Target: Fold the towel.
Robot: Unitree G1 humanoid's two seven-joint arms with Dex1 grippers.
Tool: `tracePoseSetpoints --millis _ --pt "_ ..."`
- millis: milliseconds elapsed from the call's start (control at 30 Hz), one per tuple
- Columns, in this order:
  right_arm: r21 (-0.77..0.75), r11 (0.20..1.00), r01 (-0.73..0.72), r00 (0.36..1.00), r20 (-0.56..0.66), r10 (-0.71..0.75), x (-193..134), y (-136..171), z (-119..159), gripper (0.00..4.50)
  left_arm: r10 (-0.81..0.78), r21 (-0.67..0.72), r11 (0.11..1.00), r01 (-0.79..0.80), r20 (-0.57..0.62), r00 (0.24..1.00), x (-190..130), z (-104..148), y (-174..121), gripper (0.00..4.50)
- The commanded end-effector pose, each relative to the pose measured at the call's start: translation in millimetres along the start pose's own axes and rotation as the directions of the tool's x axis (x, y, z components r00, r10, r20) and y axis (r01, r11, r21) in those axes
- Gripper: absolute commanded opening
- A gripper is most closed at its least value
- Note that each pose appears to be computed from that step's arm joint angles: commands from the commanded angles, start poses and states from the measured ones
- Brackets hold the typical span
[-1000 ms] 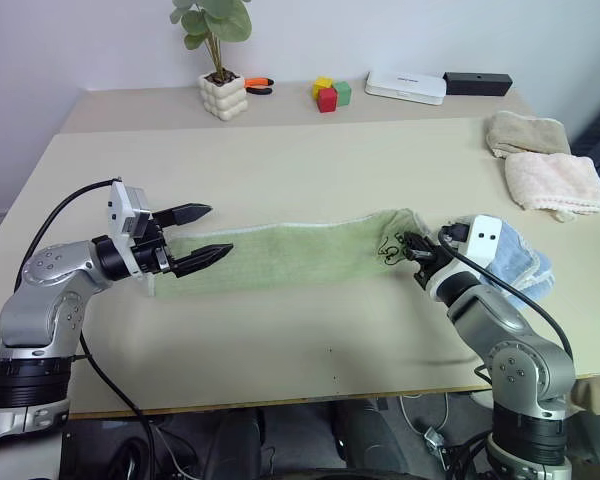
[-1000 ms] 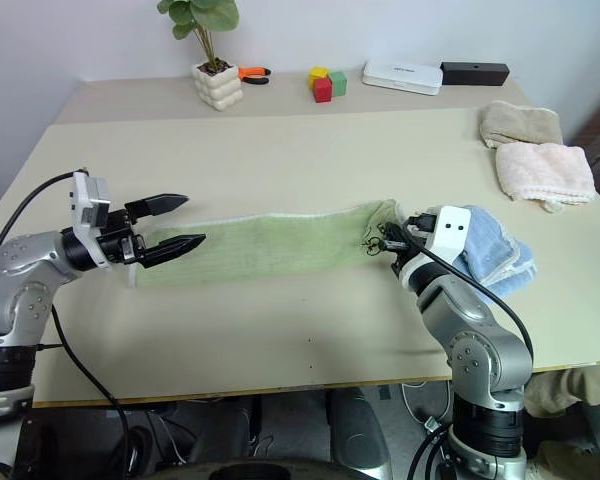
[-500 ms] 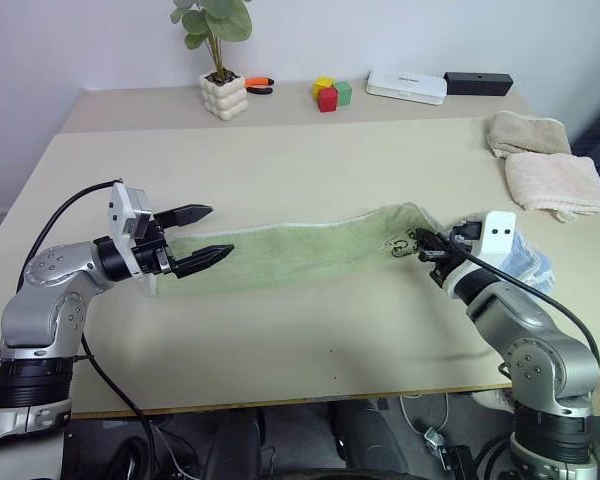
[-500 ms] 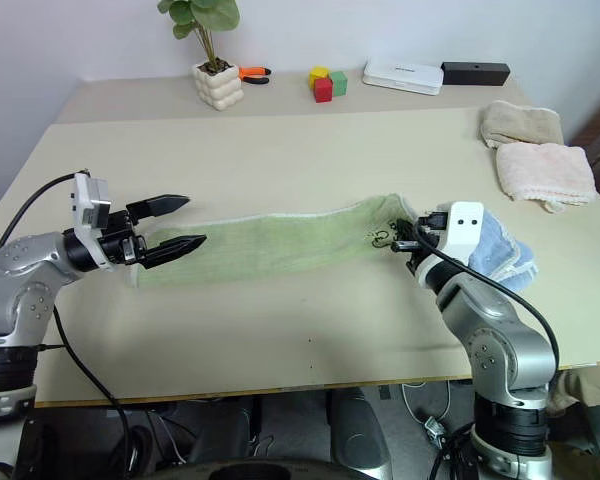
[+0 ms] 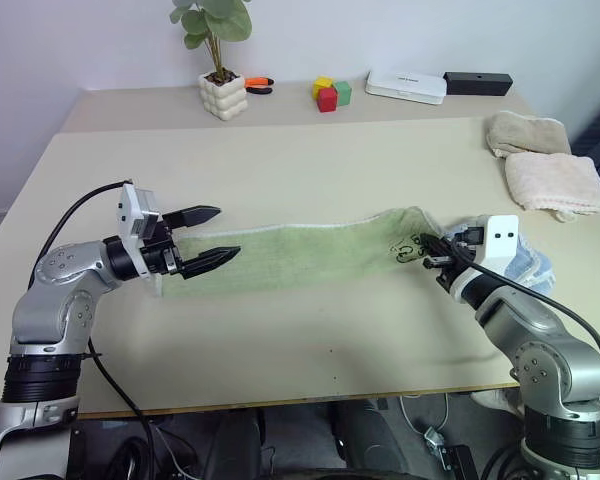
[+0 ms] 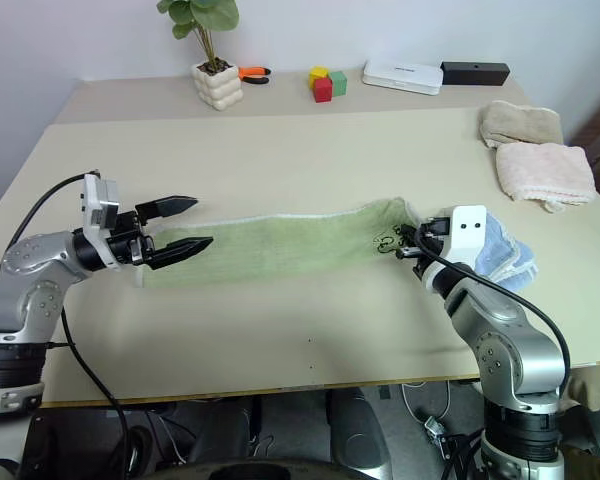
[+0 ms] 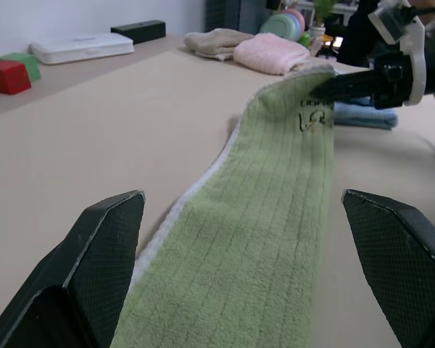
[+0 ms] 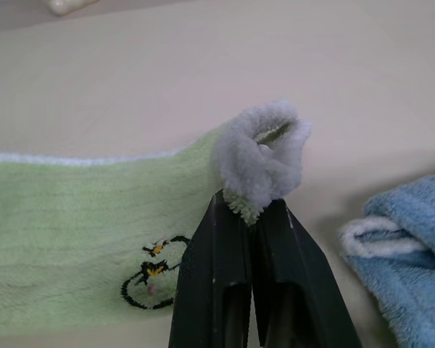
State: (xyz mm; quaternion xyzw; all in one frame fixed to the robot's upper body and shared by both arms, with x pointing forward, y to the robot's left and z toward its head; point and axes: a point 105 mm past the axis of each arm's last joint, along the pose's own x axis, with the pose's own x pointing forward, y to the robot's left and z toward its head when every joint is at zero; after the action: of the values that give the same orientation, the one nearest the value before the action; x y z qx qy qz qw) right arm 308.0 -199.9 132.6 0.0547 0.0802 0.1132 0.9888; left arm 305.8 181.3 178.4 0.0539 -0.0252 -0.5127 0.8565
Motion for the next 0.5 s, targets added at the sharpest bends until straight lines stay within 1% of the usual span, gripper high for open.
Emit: tracePoseSetpoints --millis 33,500 --pt "-0.049 0.999 -0.018 0.997 0.071 0.022 -4.0 6.7 17.7 0.10 -0.013 0.045 0.999 0.013 0.014 1.000 2.1 9.8 1.3 4.50" --pt "-0.051 0.998 -0.026 0.997 0.065 0.029 -3.2 11.1 13.5 0.10 -0.021 0.039 0.999 0.021 0.012 1.000 2.5 9.0 -0.5 4.50"
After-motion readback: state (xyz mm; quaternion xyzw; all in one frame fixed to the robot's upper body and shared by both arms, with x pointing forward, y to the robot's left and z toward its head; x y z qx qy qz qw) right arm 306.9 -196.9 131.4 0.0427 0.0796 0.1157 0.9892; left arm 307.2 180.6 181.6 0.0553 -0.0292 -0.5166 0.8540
